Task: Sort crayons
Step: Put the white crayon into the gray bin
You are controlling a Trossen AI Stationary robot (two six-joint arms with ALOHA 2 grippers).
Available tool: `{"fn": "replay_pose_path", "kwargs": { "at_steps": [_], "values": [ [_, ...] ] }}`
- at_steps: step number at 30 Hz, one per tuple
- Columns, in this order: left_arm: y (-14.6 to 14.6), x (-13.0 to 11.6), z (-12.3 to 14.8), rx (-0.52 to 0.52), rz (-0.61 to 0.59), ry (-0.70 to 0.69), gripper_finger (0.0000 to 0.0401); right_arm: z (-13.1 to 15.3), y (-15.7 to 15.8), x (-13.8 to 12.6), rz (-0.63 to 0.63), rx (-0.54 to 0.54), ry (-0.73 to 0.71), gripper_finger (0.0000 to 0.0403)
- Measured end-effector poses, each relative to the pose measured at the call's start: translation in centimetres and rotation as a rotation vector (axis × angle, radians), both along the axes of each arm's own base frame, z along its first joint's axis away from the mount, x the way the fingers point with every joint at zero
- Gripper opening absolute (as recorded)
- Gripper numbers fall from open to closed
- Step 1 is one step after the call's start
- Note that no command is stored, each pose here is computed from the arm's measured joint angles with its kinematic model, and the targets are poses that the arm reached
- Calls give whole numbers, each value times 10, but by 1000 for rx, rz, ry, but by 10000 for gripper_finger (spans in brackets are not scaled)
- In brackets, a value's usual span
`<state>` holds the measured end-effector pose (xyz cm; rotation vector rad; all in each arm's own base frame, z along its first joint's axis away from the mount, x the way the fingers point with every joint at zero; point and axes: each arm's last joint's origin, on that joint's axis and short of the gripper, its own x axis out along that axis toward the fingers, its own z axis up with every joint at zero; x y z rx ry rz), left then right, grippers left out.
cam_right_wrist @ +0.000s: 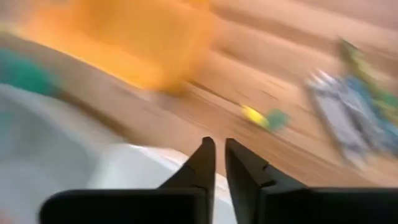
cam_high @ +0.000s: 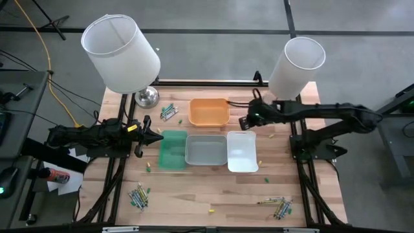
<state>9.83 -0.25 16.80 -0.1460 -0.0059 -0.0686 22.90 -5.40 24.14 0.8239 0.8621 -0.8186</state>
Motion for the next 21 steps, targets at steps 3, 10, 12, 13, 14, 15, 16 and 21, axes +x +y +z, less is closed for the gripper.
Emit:
{"fn": "replay_pose_path", "kwargs": {
  "at_steps": [3,10,12,13,14,15,16,21],
  "values": [
    [0,0,0,0,0,0,0,-12,-9,-1,-33,60,144,78],
    [0,0,0,0,0,0,0,-48,-32,-11,-140,148,287,147],
    [0,0,0,0,0,0,0,-56,-40,-15,-179,134,305,150],
    [0,0,0,0,0,0,0,-60,-44,-16,-194,126,309,151],
    [0,0,0,0,0,0,0,-63,-48,-16,-203,123,302,151],
    [0,0,0,0,0,0,0,-64,-51,-15,-203,116,292,151],
    [0,0,0,0,0,0,0,-66,-55,-14,-195,108,284,151],
    [0,0,0,0,0,0,0,-76,-62,-12,-143,102,322,151]
  ]
}}
